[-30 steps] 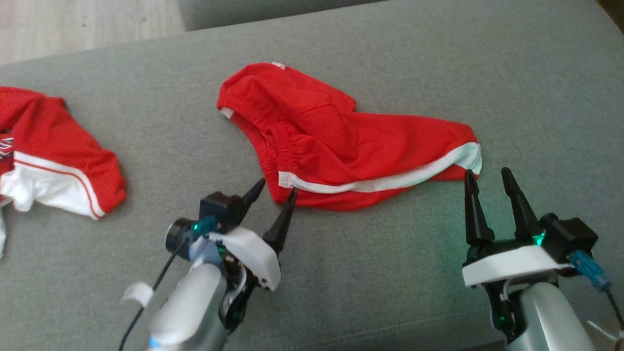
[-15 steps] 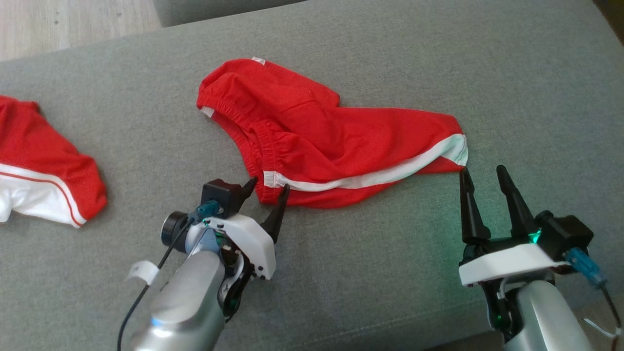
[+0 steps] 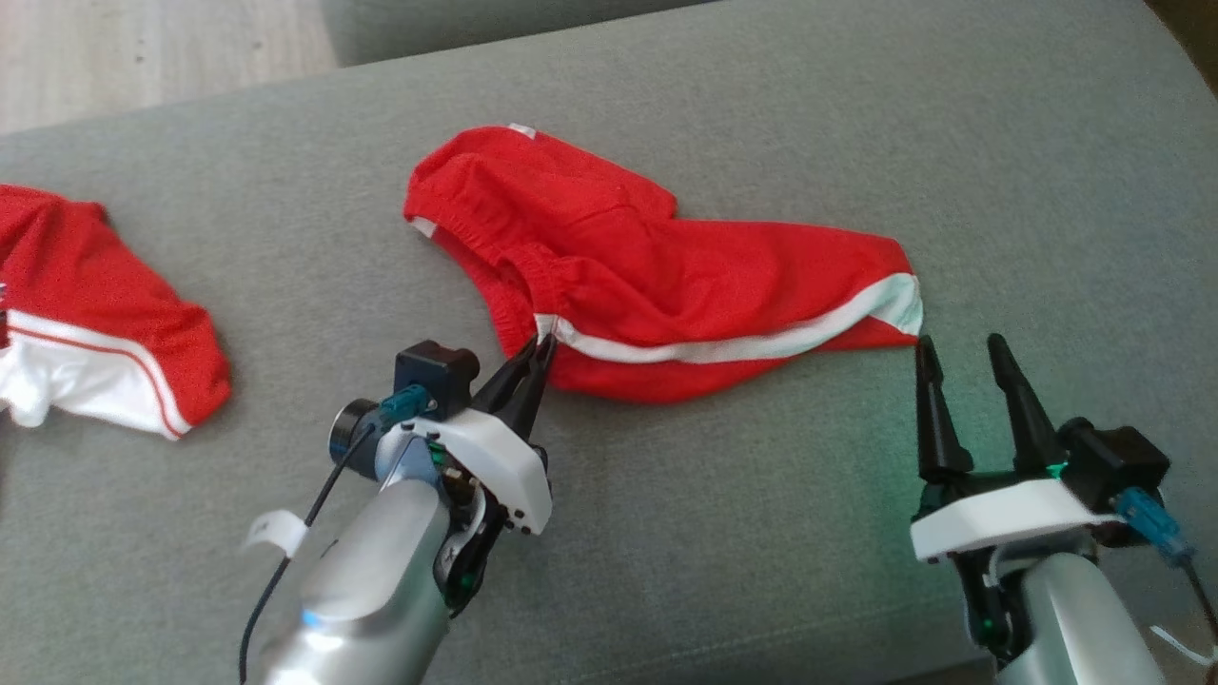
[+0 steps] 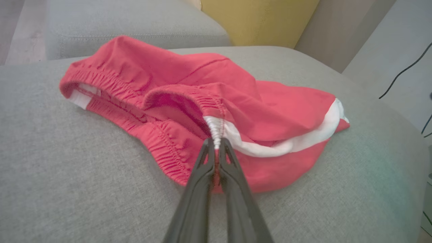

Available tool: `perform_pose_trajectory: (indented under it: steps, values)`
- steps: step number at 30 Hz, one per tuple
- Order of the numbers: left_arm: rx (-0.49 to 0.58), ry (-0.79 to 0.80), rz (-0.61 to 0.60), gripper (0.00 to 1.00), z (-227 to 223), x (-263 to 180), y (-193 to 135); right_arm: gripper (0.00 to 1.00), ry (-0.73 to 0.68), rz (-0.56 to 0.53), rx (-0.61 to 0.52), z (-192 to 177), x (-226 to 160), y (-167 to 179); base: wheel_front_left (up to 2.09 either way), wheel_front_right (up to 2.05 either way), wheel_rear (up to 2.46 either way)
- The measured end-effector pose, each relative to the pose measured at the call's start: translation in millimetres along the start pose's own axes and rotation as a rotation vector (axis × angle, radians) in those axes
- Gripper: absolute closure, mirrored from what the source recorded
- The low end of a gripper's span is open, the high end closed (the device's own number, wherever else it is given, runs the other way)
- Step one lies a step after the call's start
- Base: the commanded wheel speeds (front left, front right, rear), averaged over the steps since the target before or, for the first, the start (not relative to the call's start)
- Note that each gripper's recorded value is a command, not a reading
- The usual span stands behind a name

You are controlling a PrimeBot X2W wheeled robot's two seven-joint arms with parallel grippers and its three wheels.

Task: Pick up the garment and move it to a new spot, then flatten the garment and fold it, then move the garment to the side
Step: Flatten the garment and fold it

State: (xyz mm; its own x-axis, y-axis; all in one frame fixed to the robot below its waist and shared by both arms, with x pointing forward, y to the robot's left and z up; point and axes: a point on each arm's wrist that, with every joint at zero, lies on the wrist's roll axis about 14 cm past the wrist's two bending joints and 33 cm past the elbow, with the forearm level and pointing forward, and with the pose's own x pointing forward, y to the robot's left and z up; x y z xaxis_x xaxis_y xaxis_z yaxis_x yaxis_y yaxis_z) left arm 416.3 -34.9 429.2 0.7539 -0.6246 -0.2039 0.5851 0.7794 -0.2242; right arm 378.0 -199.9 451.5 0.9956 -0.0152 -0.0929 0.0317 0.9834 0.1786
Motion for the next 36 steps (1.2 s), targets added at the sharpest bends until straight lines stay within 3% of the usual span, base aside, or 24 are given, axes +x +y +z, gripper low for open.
perform_pose_trajectory:
  steps: [7, 19, 35, 36]
  values:
    - [0.004, -0.088, 0.033, 1.00, 23.5, -11.9, 3.1, 0.00, 0.030, -0.034, -0.027, -6.6, 2.0, -12.1, 0.00, 0.00, 0.00]
    - [-0.011, -0.111, 0.074, 1.00, 22.4, -27.3, 13.4, 0.00, 0.175, -0.080, -0.017, -35.3, 23.5, -25.2, 0.00, 0.00, 0.00]
    - [-0.020, -0.105, 0.085, 1.00, 17.6, -27.6, 19.1, 0.00, 0.372, -0.039, -0.016, -77.1, 46.8, -7.7, 0.00, 0.00, 0.00]
    - [-0.021, -0.105, 0.085, 1.00, 17.4, -27.5, 19.2, 0.04, 0.380, -0.037, -0.016, -78.9, 47.0, -7.0, 0.00, 0.00, 0.00]
